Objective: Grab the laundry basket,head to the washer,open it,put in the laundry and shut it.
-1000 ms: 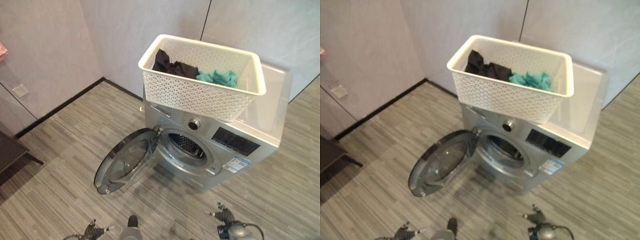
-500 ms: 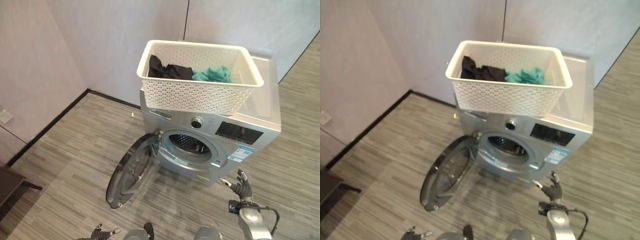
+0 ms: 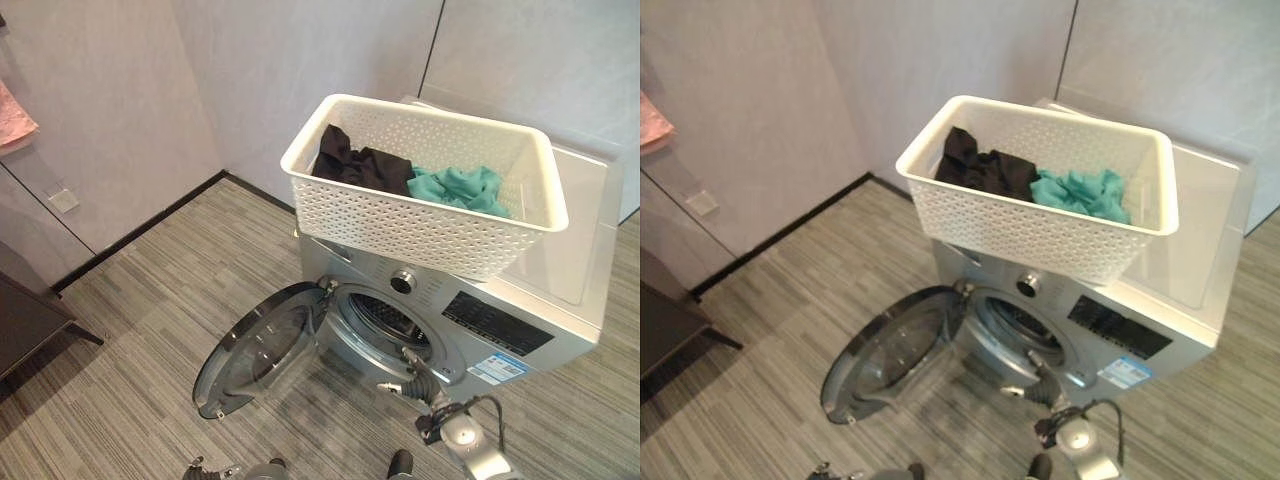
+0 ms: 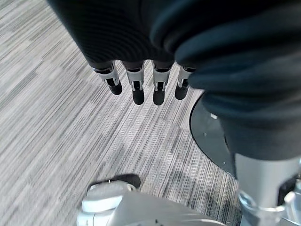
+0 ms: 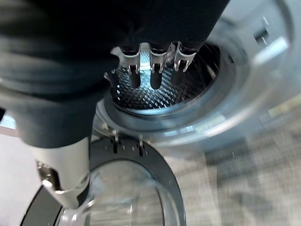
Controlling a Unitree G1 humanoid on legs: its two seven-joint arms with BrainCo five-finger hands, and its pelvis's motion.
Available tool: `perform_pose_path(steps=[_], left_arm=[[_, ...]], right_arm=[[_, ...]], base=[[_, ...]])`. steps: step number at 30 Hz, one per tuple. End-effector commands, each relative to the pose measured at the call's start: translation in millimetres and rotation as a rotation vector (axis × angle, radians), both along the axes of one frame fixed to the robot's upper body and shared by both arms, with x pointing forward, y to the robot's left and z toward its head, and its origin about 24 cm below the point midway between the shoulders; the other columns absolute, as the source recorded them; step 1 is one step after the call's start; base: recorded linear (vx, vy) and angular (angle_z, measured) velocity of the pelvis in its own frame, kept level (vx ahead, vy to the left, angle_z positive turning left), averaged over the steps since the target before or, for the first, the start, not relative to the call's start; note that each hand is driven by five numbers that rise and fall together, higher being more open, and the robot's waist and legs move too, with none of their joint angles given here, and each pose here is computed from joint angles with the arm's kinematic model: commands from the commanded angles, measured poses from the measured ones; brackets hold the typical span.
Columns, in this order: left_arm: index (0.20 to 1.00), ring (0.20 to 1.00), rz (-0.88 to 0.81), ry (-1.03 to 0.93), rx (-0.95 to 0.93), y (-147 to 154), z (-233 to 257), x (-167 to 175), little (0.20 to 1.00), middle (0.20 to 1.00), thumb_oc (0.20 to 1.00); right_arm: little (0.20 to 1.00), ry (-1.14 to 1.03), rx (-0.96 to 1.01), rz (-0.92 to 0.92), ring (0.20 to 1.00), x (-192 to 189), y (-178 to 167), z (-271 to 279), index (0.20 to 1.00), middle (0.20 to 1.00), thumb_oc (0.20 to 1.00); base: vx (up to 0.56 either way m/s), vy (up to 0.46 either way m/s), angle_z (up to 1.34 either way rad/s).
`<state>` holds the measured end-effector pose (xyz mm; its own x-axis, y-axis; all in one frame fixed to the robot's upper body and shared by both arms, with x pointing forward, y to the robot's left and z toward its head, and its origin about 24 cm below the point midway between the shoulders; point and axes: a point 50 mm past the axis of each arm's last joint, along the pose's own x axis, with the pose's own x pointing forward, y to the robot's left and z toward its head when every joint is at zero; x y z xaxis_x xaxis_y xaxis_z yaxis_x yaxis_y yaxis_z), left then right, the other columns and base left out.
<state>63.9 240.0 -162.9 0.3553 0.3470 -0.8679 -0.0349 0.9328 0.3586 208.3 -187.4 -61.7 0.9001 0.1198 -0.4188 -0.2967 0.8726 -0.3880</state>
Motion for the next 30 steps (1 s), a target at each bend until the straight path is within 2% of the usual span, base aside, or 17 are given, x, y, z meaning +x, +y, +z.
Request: perform_pose_path(steps=[1, 4, 5, 6, 7, 8, 9, 12, 13, 14, 15, 17, 18, 19, 25, 28, 30], left_arm=[[1.000, 1.000, 0.010, -0.054, 0.062, 22.3, 9.4, 20.4, 1.000, 1.000, 1.000], [1.000, 1.000, -0.015, -0.092, 0.074, 23.6, 12.3, 27.6, 1.000, 1.000, 1.000], [1.000, 1.000, -0.016, -0.093, 0.074, 23.6, 12.4, 27.7, 1.000, 1.000, 1.000], [1.000, 1.000, -0.028, -0.107, 0.073, 22.6, 13.1, 30.9, 1.000, 1.000, 1.000], [1.000, 1.000, -0.029, -0.107, 0.073, 22.5, 13.1, 31.1, 1.000, 1.000, 1.000], [1.000, 1.000, -0.037, -0.102, 0.079, 22.0, 12.6, 29.8, 1.000, 1.000, 1.000], [1.000, 1.000, -0.038, -0.102, 0.079, 21.9, 12.7, 30.0, 1.000, 1.000, 1.000], [1.000, 1.000, -0.105, -0.067, 0.073, 14.7, 9.1, 24.8, 1.000, 1.000, 1.000], [1.000, 1.000, -0.107, -0.067, 0.073, 14.8, 9.2, 25.2, 1.000, 1.000, 1.000], [1.000, 1.000, -0.135, -0.057, 0.064, 10.7, 7.7, 23.3, 1.000, 1.000, 1.000], [1.000, 1.000, -0.136, -0.058, 0.065, 10.7, 7.8, 23.7, 1.000, 1.000, 1.000], [1.000, 1.000, -0.155, -0.059, 0.050, 4.4, 6.5, 25.7, 1.000, 1.000, 1.000], [1.000, 1.000, -0.155, -0.060, 0.051, 4.6, 6.7, 26.2, 1.000, 1.000, 1.000], [1.000, 1.000, -0.173, -0.053, 0.045, 0.7, 5.4, 25.0, 1.000, 1.000, 1.000], [1.000, 1.000, -0.208, -0.043, 0.053, -1.2, 5.1, 25.7, 1.000, 1.000, 1.000], [1.000, 1.000, -0.229, -0.010, 0.079, 7.5, 5.7, 19.4, 1.000, 1.000, 1.000], [1.000, 1.000, -0.247, 0.002, 0.078, 10.0, 5.8, 16.3, 1.000, 1.000, 1.000]], right_arm=[[1.000, -0.246, 0.045, 0.169, 1.000, 20.0, 19.4, 48.5, 1.000, 1.000, 1.000], [1.000, -0.530, 0.042, 0.210, 1.000, 24.8, 10.7, 109.9, 1.000, 1.000, 1.000], [1.000, -0.530, 0.042, 0.209, 1.000, 24.6, 10.5, 110.1, 1.000, 1.000, 1.000], [1.000, -0.686, 0.041, 0.193, 1.000, 20.5, 3.8, 142.4, 1.000, 1.000, 1.000], [1.000, -0.686, 0.040, 0.192, 1.000, 20.2, 3.5, 142.6, 1.000, 1.000, 1.000], [1.000, -0.860, 0.049, 0.166, 1.000, 14.8, 0.1, 176.0, 1.000, 1.000, 1.000], [1.000, -0.859, 0.049, 0.164, 1.000, 14.4, -0.2, 176.2, 1.000, 1.000, 1.000], [1.000, -1.149, 0.045, 0.069, 1.000, 0.7, -12.1, 226.7, 1.000, 1.000, 1.000], [1.000, -1.149, 0.044, 0.068, 1.000, 0.4, -12.3, 226.9, 1.000, 1.000, 1.000], [1.000, -1.290, 0.099, 0.014, 1.000, -6.8, -17.5, 249.9, 1.000, 1.000, 1.000], [1.000, -1.291, 0.099, 0.013, 1.000, -6.9, -17.7, 250.1, 1.000, 1.000, 1.000], [1.000, -1.451, 0.245, -0.098, 1.000, -12.4, -25.7, 271.5, 1.000, 1.000, 1.000], [1.000, -1.452, 0.246, -0.099, 1.000, -12.5, -25.8, 271.6, 1.000, 1.000, 1.000], [1.000, -1.556, 0.321, -0.129, 1.000, -18.7, -29.1, 285.9, 1.000, 1.000, 1.000], [1.000, -1.681, 0.387, -0.171, 1.000, -14.7, -39.2, 308.8, 1.000, 1.000, 1.000], [1.000, -1.679, 0.232, -0.119, 1.000, 4.3, -46.1, 333.0, 1.000, 1.000, 1.000], [1.000, -1.612, 0.050, -0.074, 1.000, 26.1, -52.0, 347.0, 1.000, 1.000, 1.000]], base=[[0.13, -0.183, -0.06], [0.06, -0.113, 0.16], [0.05, -0.070, 0.31], [0.03, -0.038, 0.25], [0.10, -0.063, 0.19], [0.05, -0.016, 0.18], [0.08, -0.026, 0.12], [0.05, -0.003, 0.01], [0.06, 0.003, -0.04], [0.02, 0.003, -0.05], [0.03, -0.003, -0.12], [0.01, 0.000, -0.12], [0.02, 0.007, -0.09], [0.01, 0.006, -0.06], [0.00, 0.000, 0.00], [0.00, 0.000, 0.00], [0.00, 0.000, 0.00]])
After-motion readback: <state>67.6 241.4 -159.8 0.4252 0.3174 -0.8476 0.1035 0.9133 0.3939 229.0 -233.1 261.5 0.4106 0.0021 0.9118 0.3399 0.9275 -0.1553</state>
